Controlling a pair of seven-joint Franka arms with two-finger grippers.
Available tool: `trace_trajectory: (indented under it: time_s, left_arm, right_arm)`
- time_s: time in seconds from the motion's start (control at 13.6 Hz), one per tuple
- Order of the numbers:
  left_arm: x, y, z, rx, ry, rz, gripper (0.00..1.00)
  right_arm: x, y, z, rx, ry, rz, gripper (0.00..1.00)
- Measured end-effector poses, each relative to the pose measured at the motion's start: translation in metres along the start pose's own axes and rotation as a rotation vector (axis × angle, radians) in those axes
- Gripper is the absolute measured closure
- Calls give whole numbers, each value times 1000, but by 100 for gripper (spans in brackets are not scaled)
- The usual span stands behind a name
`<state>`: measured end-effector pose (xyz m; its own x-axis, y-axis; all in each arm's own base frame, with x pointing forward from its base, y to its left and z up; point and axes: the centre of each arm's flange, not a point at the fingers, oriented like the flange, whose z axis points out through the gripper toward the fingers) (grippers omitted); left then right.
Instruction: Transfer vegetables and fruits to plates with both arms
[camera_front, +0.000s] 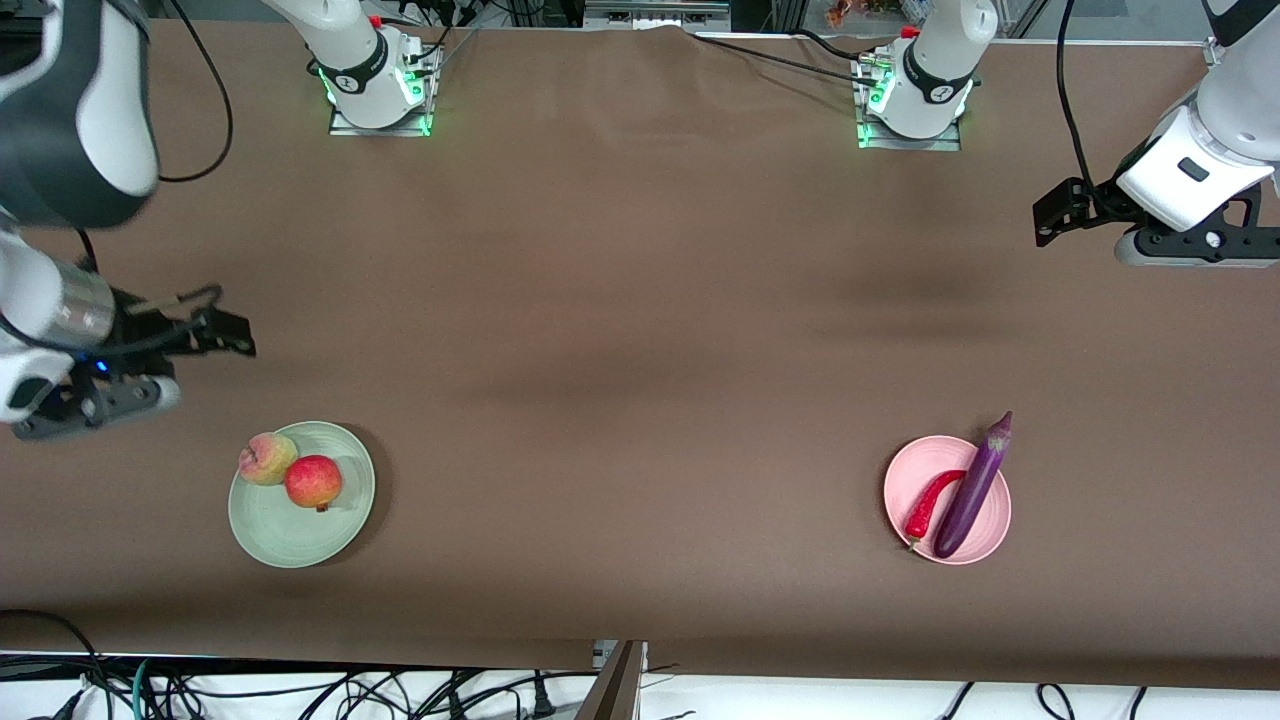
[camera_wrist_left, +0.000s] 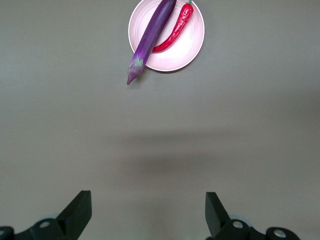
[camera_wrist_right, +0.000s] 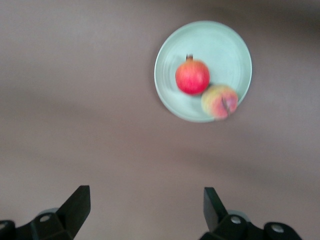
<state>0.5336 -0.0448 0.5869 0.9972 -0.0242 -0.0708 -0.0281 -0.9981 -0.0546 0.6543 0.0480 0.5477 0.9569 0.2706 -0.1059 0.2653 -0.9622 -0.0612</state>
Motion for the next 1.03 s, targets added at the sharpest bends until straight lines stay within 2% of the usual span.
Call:
trace_trajectory:
  time_s: [0.07, 0.22, 0.37, 0.66, 0.88, 1.03]
  left_arm:
    - [0, 0, -3, 0, 4, 0, 0]
    - [-1, 0, -6, -3, 5, -1, 0]
    - [-1, 1, -7, -17, 3, -1, 0]
    - [-1, 2, -7, -27, 4, -1, 0]
    - [-1, 2, -7, -27, 4, -1, 0]
    - [-1, 2, -8, -27, 4, -1, 0]
  right_arm:
    - [-17, 0, -7, 6, -25, 5, 0]
    - [-41, 6, -15, -37, -66, 16, 0]
    - [-55, 14, -29, -69, -58, 28, 0]
    - [-84, 41, -56, -64, -14, 79, 0]
    - [-91, 32, -55, -61, -28, 81, 0]
    - [-95, 23, -52, -64, -38, 135, 0]
